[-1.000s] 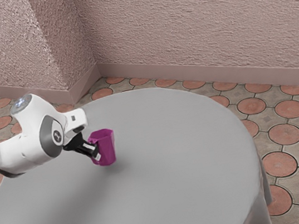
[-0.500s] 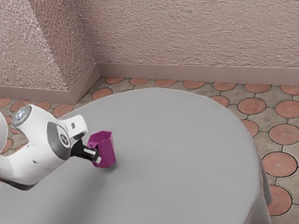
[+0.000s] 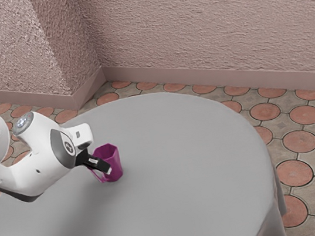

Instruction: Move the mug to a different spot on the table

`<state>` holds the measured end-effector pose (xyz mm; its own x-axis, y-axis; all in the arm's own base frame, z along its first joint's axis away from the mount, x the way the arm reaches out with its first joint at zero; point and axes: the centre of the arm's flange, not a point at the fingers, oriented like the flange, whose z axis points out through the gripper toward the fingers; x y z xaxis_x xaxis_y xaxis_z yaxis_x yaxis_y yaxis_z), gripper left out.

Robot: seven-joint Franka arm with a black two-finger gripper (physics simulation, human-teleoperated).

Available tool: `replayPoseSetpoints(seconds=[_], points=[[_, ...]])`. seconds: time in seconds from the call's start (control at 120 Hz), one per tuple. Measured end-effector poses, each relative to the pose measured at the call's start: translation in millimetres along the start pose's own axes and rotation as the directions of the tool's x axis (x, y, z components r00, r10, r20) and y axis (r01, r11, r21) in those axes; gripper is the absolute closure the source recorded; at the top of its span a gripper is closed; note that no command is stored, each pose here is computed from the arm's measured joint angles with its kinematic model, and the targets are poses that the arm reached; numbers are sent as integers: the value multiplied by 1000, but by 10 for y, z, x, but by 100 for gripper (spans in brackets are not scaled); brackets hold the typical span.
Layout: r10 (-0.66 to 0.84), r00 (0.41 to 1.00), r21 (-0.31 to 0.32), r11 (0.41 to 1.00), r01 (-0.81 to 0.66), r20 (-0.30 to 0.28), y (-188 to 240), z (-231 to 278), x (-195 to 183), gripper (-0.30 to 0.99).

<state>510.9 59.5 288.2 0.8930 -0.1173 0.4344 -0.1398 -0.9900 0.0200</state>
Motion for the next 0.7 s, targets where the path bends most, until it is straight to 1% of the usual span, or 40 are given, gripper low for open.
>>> replayPoseSetpoints(seconds=[0.117, 0.2, 0.3, 0.433, 0.5, 0.592, 0.7], points=[[10, 1000, -6, 1000, -10, -2, 0, -14, 6, 6], [10, 1000, -31, 999, -11, -19, 6, -116, 47, 4], [-1, 1000, -48, 999, 0, -19, -80, -172, 34, 3], [-13, 1000, -110, 994, 11, -16, -134, -305, -35, 1], [18, 1000, -134, 991, -19, -7, -144, -376, -42, 1], [177, 984, -146, 974, -173, 13, -143, -650, 224, 1], [277, 957, -131, 955, -266, 81, -285, -1070, 664, 0]])
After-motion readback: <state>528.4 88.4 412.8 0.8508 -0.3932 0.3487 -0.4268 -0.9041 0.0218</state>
